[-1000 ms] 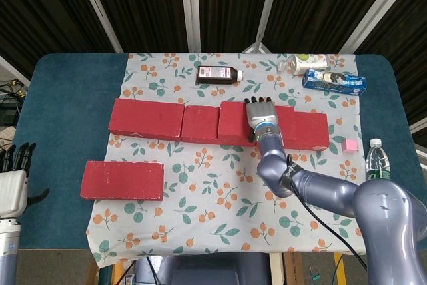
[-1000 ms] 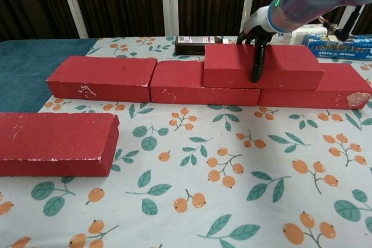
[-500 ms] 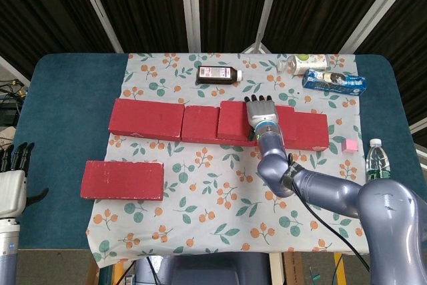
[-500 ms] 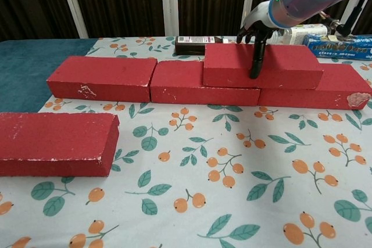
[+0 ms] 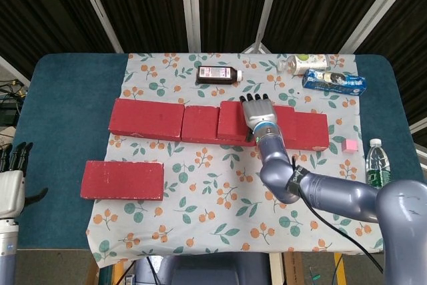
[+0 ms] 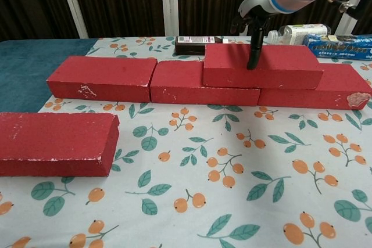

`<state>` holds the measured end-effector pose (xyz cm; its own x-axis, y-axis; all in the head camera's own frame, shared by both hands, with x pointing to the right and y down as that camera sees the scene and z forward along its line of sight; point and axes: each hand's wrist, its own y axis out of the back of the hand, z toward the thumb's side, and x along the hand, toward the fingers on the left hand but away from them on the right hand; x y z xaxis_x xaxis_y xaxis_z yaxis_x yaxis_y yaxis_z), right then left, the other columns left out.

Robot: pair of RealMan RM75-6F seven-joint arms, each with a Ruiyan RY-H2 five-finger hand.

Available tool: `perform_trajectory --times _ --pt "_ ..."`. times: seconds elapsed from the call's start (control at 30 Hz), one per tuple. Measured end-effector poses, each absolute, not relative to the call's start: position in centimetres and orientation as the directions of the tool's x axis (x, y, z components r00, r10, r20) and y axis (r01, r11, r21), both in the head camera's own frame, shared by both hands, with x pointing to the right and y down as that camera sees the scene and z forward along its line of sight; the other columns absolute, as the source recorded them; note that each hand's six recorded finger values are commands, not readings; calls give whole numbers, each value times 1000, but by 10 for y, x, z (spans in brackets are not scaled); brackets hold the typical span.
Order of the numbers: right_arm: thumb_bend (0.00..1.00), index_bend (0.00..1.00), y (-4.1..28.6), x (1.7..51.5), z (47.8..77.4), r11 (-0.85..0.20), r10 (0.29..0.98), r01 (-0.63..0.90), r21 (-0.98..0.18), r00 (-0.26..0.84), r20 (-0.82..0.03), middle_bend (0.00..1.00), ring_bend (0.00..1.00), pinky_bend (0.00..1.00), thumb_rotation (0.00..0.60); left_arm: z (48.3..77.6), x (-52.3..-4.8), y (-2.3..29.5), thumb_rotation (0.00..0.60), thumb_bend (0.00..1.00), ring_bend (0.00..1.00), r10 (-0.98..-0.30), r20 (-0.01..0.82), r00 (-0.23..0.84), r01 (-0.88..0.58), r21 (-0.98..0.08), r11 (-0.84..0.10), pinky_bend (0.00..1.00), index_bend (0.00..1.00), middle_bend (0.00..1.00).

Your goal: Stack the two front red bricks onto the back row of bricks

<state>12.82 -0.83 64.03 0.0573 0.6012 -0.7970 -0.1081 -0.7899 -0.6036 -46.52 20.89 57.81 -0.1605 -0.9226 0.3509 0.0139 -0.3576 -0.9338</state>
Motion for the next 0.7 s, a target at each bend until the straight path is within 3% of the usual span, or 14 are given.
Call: perform_trajectory --times 0.27,0.43,0.7 --pt "24 0 -2 129 583 -694 700 -50 -718 190 -689 0 0 0 600 575 -461 211 600 0 0 -928 346 -139 -5 -937 -348 46 52 43" --pt "24 0 24 164 548 -629 755 -19 -777 223 -617 0 0 0 600 576 -460 210 600 0 0 -927 353 -128 -20 -935 -354 46 41 36" --pt "24 0 76 247 526 -531 835 45 -846 196 -514 0 0 0 600 576 -447 213 600 0 0 -930 358 -81 -56 -934 -354 46 35 33"
